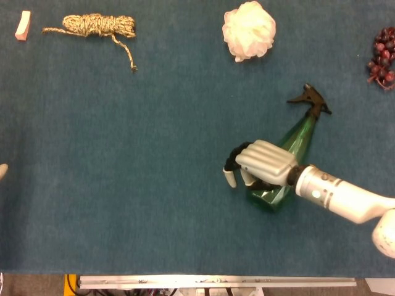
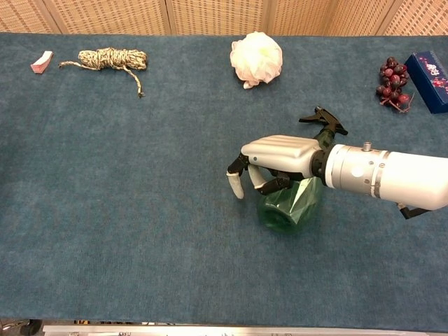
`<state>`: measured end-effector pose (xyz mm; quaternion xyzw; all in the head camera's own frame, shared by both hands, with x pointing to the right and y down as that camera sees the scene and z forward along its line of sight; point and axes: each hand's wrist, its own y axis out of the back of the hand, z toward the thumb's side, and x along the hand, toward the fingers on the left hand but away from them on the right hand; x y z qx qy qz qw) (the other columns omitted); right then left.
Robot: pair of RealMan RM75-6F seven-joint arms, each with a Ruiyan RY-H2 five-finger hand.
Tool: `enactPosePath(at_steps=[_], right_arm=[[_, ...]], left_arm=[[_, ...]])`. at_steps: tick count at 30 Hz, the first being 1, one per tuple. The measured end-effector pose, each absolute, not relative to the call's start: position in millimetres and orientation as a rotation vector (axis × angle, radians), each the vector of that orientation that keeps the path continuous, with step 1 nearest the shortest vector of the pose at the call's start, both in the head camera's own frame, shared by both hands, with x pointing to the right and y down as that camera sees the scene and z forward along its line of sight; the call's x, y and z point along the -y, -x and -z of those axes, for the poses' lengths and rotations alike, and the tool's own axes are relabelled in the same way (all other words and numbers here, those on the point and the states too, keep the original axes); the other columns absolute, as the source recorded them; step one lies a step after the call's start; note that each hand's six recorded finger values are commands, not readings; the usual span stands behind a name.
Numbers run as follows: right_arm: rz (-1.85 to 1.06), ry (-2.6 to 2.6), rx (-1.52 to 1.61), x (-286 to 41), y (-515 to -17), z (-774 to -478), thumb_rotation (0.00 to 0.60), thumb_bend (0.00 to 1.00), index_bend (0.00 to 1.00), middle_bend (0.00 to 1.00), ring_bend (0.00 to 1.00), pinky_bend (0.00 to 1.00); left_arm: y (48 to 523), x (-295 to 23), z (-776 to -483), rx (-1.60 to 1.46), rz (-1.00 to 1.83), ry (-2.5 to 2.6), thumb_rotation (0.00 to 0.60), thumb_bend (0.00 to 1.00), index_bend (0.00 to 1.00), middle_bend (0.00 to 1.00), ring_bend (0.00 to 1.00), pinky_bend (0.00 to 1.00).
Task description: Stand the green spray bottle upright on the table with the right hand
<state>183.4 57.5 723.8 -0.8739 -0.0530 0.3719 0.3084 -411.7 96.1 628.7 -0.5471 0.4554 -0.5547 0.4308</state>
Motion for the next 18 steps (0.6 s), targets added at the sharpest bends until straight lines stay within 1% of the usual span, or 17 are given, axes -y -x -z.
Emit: enactPosePath(at_steps=[5, 18], right_arm=[[-1.000, 2.321, 0.130, -63, -192, -713, 0.600, 1.00, 0.54, 0.51, 0.32, 0.26], [-1.140, 2.321, 0.055, -77, -224, -697, 0.600, 1.00, 0.54, 0.51, 0.33, 0.26]], left_arm=[[412, -96, -629, -1.136, 1.383, 1.365, 0.600, 0.00, 0.00, 0.00, 0.00, 0.00], [412, -96, -629, -1.136, 1.383, 1.364, 0.600, 0.00, 0.00, 0.00, 0.00, 0.00]])
